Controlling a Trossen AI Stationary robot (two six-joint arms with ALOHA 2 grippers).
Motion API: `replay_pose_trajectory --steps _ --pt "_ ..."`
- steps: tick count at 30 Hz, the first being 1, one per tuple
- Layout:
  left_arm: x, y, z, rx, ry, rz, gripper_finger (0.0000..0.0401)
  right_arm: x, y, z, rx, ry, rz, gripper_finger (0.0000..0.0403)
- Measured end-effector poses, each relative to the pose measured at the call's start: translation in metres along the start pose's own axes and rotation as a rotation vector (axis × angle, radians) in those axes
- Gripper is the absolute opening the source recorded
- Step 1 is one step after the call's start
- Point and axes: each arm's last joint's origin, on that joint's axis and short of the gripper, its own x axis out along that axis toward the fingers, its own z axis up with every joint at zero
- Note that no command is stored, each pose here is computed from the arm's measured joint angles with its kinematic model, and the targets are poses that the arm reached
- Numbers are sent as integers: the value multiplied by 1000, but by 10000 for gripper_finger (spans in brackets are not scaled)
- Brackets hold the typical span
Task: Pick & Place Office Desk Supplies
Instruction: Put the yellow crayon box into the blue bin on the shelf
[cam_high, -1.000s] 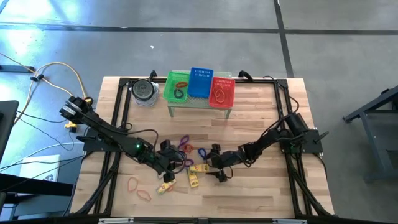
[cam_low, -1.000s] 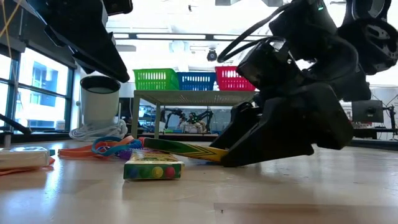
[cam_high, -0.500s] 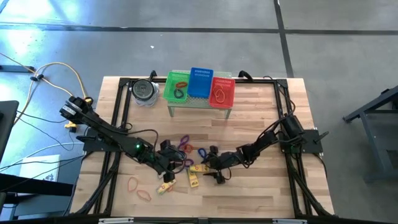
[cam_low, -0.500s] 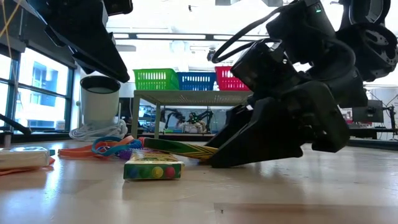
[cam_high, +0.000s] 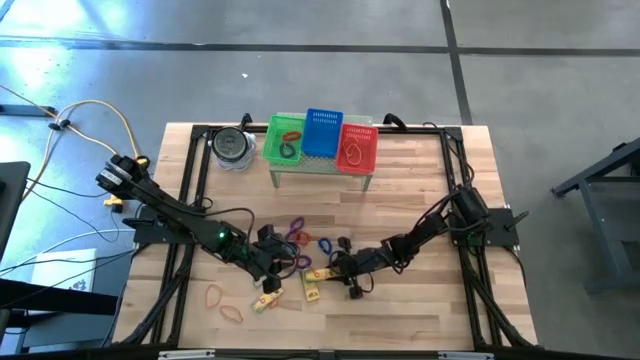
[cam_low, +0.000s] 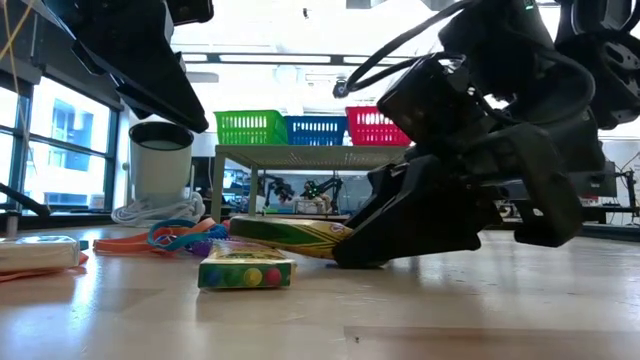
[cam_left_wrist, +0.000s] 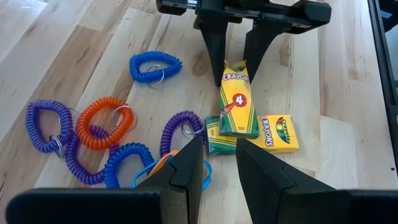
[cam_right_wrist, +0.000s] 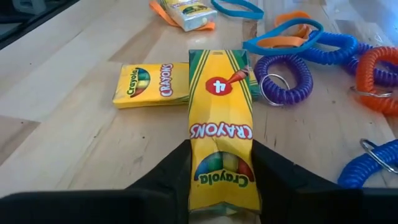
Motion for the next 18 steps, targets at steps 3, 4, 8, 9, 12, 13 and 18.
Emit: replay_pose_trajectory --steps 3,4,8,9,12,13,18 --pt "0 0 0 0 0 0 93 -3 0 4 -8 -1 0 126" --pt "0 0 0 0 0 0 93 -4 0 6 -17 2 -3 128" --pt "0 0 0 0 1 0 93 -11 -1 12 -53 20 -26 124" --pt "0 0 0 1 1 0 93 -13 -1 15 -59 26 -39 122" --pt "0 0 0 9 1 0 93 -20 -2 23 -62 30 -83 116" --pt "0 0 0 10 1 0 93 -23 -3 27 -62 28 -104 116" --pt "0 0 0 12 2 -1 93 -46 -7 57 -48 -42 -217 119"
